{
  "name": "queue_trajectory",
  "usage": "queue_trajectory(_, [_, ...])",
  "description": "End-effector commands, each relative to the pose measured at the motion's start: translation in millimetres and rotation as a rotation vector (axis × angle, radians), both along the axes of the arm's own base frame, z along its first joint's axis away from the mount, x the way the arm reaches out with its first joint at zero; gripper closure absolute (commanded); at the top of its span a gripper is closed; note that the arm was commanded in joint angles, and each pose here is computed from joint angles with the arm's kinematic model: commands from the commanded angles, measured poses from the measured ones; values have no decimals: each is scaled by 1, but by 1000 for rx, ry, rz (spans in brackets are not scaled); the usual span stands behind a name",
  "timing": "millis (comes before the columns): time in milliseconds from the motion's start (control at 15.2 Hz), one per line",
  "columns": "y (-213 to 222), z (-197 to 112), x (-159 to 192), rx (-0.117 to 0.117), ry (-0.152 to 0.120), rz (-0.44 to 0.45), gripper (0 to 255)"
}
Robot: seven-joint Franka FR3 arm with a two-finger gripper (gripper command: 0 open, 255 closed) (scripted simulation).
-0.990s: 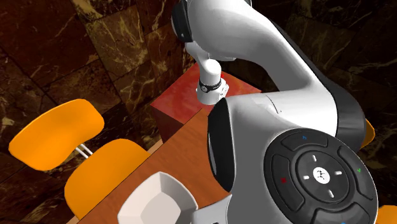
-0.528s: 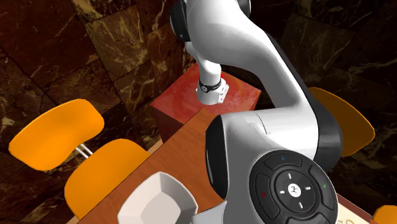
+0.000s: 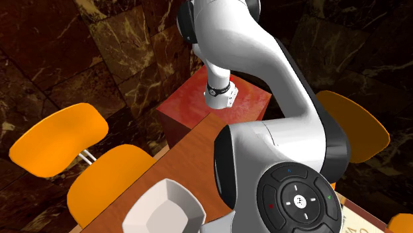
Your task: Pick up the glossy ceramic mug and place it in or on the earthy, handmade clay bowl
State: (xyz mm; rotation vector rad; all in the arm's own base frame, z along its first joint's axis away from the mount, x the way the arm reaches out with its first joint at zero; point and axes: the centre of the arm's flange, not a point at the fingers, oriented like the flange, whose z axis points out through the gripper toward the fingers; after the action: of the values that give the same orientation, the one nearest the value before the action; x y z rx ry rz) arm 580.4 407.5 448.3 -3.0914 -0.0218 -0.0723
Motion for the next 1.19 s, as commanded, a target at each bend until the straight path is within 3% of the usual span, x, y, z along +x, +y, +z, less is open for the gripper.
queue_trajectory(0, [0, 0, 0, 0, 0, 0, 255])
queue_trajectory(66, [0, 0, 0, 0, 0, 0, 0])
queue_trajectory(396, [0, 0, 0, 0, 0, 0, 0])
queue_trajectory(660, [-3, 50, -2, 0, 0, 0, 0])
queue_trajectory(1122, [-3, 50, -2, 0, 0, 0, 0])
